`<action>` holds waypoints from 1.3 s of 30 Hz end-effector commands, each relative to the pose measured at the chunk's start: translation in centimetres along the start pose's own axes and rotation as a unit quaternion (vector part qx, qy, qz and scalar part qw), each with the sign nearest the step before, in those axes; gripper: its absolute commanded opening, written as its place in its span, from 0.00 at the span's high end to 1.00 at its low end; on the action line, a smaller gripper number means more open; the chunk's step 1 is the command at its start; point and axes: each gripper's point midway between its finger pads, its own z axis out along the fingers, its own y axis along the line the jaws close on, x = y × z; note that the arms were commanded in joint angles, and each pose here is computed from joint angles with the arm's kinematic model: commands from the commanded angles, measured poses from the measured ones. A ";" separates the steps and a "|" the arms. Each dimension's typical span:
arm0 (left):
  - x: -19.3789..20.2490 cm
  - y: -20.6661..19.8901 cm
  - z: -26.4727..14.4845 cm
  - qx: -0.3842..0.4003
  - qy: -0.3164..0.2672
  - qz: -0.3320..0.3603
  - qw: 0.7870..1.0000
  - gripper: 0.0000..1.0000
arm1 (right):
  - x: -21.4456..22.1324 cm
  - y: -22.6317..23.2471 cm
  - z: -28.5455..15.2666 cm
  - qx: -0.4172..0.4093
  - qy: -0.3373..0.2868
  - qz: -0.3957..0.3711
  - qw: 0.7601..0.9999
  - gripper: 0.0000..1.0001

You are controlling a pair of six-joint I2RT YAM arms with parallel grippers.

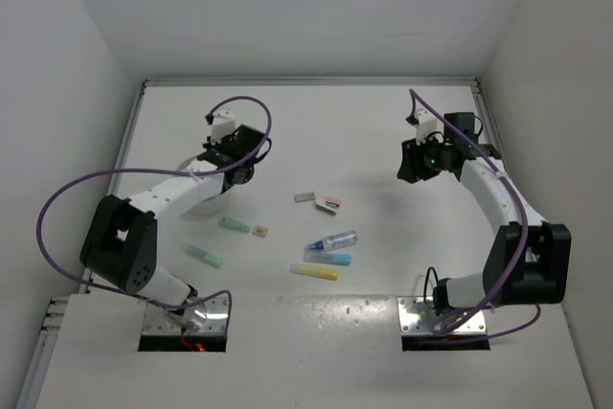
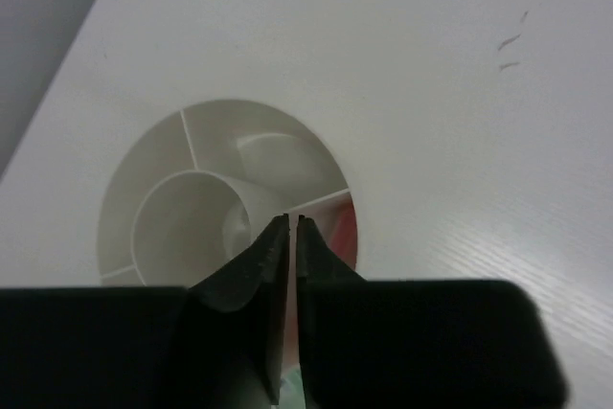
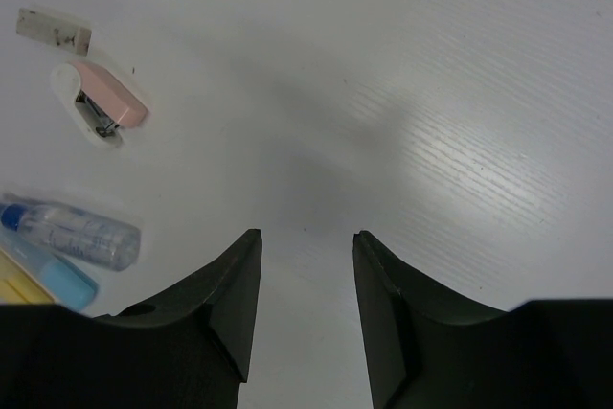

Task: Sort the stationery into containers
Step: Place the stationery in the storage box, then pick up the stationery from the center of the board.

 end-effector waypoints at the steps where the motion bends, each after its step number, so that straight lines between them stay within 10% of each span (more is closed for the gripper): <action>1: -4.5 -1.1 -3.2 0.053 -0.047 -0.038 0.997 0.99 | -2.3 0.1 -0.7 -0.002 -0.031 -0.011 0.999 0.56; 7: -0.5 -10.6 -12.1 0.405 0.043 -0.012 0.913 0.98 | -2.0 0.0 -0.6 -0.005 -0.022 -0.017 1.000 0.82; 10: 5.2 -10.9 -12.5 0.388 0.153 -0.035 0.908 0.46 | -2.1 0.1 -0.5 -0.011 -0.019 -0.015 1.000 0.64; 12: 8.2 -10.1 -12.4 0.361 0.190 -0.075 0.910 0.43 | -1.7 0.1 -0.3 -0.013 -0.011 -0.015 1.000 0.53; 17: 7.0 -7.6 -11.8 0.258 0.108 -0.176 0.944 0.01 | -1.5 0.1 -0.1 -0.014 -0.007 -0.013 1.000 0.44; 22: 8.6 -4.1 -10.6 0.105 0.127 -0.229 0.959 0.11 | -1.5 0.1 -0.1 -0.014 -0.007 -0.013 1.000 0.44; 27: 10.0 -2.7 -9.0 0.059 0.081 -0.231 0.968 0.55 | -1.4 -0.1 -0.1 -0.010 -0.006 -0.013 1.000 0.44; 39: 13.1 -0.4 -8.0 -0.038 0.017 -0.209 0.977 0.25 | -1.4 -0.1 -0.1 -0.010 -0.006 -0.013 1.000 0.45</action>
